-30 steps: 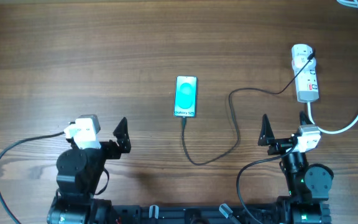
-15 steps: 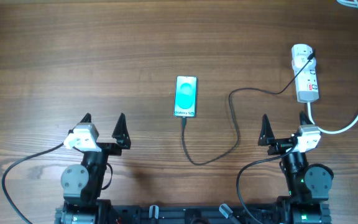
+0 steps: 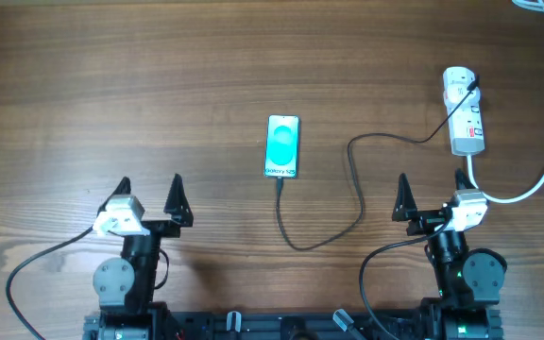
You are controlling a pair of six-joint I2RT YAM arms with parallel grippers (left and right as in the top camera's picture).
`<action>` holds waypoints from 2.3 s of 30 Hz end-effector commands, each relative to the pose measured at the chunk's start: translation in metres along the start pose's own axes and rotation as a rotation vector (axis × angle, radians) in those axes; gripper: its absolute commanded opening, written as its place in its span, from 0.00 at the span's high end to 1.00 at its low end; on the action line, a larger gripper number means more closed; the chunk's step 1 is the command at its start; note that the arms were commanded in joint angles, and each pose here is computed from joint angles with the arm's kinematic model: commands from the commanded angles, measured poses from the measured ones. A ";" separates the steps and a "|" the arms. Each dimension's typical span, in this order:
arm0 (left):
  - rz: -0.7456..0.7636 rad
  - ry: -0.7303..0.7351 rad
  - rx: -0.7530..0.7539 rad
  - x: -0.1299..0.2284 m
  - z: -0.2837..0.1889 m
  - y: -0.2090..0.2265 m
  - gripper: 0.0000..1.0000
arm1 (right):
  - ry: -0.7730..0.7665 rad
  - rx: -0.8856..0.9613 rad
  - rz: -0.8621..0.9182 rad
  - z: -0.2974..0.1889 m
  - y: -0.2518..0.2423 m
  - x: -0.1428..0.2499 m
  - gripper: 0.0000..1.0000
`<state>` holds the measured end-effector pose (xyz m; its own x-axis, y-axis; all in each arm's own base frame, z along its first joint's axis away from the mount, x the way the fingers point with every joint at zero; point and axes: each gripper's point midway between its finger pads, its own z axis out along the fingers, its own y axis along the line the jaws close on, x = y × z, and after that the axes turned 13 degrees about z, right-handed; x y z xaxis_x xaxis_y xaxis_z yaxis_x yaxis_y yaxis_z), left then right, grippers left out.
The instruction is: Plug charger to phone and switch on socket
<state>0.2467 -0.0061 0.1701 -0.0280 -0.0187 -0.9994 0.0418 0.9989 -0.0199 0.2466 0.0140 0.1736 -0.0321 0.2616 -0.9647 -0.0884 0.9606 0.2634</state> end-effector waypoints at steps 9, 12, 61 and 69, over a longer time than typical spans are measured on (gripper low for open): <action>0.124 0.049 -0.039 0.013 -0.001 0.008 0.00 | -0.017 0.012 -0.014 -0.001 -0.002 -0.003 0.00; 0.146 0.051 -0.051 0.013 -0.001 0.010 0.00 | -0.017 0.012 -0.014 -0.001 -0.002 -0.003 0.00; 0.197 0.051 -0.051 0.013 -0.001 0.011 0.00 | -0.017 0.018 -0.023 -0.001 -0.003 -0.003 0.00; 0.197 0.051 -0.051 0.013 -0.001 0.011 0.00 | -0.019 0.040 -0.068 -0.001 -0.006 -0.003 0.00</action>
<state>0.2463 0.0008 0.1584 -0.0720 0.1602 -0.9845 0.0168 0.9871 0.1594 0.2469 0.0102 0.1735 -0.0237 0.2181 -0.9756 -0.0681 0.9733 0.2192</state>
